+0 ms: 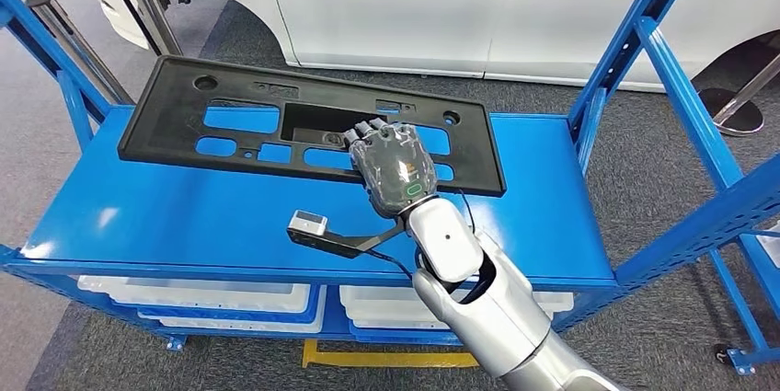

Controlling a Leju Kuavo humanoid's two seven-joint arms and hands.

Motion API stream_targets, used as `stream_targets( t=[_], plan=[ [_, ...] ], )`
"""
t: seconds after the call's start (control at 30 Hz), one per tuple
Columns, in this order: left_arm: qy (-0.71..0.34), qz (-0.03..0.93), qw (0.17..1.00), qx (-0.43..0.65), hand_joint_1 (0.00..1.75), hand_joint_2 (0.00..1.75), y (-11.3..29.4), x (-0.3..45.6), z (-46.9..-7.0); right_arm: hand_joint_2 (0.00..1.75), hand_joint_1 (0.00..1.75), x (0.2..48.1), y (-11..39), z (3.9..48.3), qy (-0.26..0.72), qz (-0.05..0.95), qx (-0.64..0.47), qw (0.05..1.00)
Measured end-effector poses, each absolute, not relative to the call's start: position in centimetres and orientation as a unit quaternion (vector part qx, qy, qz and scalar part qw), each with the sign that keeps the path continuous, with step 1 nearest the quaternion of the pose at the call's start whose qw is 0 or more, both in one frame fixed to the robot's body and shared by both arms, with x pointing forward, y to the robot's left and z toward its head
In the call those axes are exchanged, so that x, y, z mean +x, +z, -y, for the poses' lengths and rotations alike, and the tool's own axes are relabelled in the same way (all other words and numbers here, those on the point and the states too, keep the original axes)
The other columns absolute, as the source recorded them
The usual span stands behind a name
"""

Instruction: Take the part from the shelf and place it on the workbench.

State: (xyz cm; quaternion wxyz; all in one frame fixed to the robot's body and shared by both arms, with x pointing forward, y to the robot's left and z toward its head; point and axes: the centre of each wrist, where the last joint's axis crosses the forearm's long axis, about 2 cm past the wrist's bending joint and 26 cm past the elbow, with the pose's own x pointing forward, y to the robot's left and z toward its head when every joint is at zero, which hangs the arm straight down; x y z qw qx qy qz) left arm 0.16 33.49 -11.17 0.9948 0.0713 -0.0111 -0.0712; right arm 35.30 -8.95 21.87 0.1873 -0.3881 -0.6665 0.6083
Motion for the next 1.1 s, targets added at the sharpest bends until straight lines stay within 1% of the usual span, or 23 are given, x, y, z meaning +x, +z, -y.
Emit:
stream_targets(
  t=[0.47, 1.1],
  plan=[
    [-0.075, 0.007, 0.994, 0.073, 0.00, 1.75, -11.2, 0.2, -33.6, 1.75, 1.75, 35.4, 20.9, 10.6, 0.615, 0.651, -0.399, 0.196],
    [-0.089, 0.001, 0.993, 0.076, 0.00, 1.75, -11.1, 0.4, -33.8, 1.75, 1.75, 35.3, 20.9, 11.0, 0.614, 0.651, -0.400, 0.199]
  ],
)
